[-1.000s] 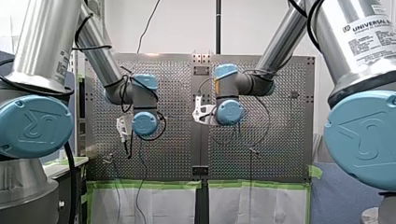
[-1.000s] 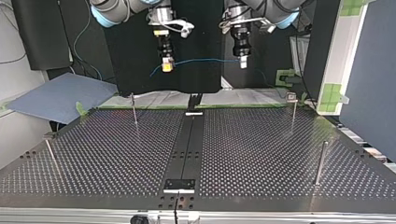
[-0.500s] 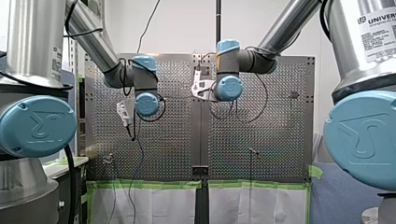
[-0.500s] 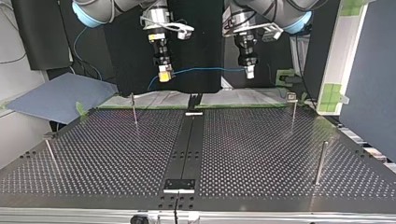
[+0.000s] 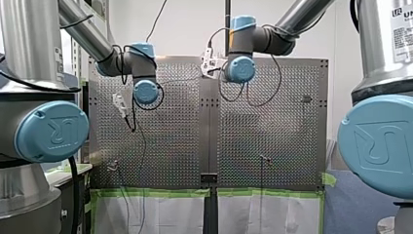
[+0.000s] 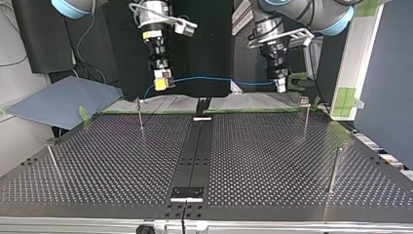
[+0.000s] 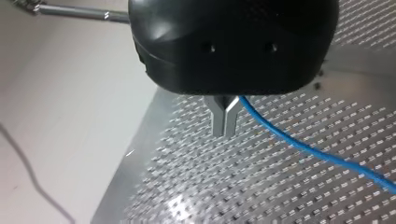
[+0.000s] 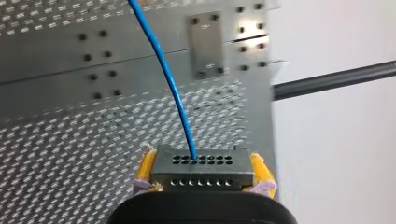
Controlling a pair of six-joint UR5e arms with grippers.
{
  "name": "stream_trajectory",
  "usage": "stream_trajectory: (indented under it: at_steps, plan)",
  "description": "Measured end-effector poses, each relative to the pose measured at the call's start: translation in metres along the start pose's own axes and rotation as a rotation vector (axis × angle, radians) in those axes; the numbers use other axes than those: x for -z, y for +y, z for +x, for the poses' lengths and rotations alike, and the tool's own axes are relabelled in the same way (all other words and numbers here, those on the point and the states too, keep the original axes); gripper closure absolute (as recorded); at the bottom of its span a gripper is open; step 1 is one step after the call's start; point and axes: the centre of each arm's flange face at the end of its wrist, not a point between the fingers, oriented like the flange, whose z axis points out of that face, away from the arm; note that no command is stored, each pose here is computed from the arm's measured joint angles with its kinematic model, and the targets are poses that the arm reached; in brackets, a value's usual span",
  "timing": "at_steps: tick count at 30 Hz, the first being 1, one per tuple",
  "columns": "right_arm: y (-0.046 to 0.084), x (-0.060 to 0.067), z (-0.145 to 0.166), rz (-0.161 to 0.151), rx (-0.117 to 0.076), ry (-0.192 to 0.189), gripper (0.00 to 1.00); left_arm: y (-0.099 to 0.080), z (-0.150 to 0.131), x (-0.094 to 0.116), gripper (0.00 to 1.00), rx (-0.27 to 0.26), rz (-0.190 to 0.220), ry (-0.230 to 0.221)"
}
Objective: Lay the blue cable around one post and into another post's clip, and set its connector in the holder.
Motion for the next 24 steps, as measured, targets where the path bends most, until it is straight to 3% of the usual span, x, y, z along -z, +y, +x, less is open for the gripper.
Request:
stream_trajectory:
  at_steps: [4, 14, 24]
  plan:
    - [-0.005, -0.003, 0.017, 0.022, -0.004, 0.024, 1.0, 0.003, -0.014, -0.005, 1.0, 0.008, -0.018, -0.014]
    - [-0.017, -0.021, 0.006, 0.084, 0.035, -0.025, 1.0, -0.001, -0.064, -0.018, 1.0, 0.073, -0.069, -0.084]
    - [-0.027, -0.036, 0.019, 0.117, 0.045, -0.008, 1.0, 0.005, -0.101, -0.033, 1.0, 0.087, -0.104, -0.117]
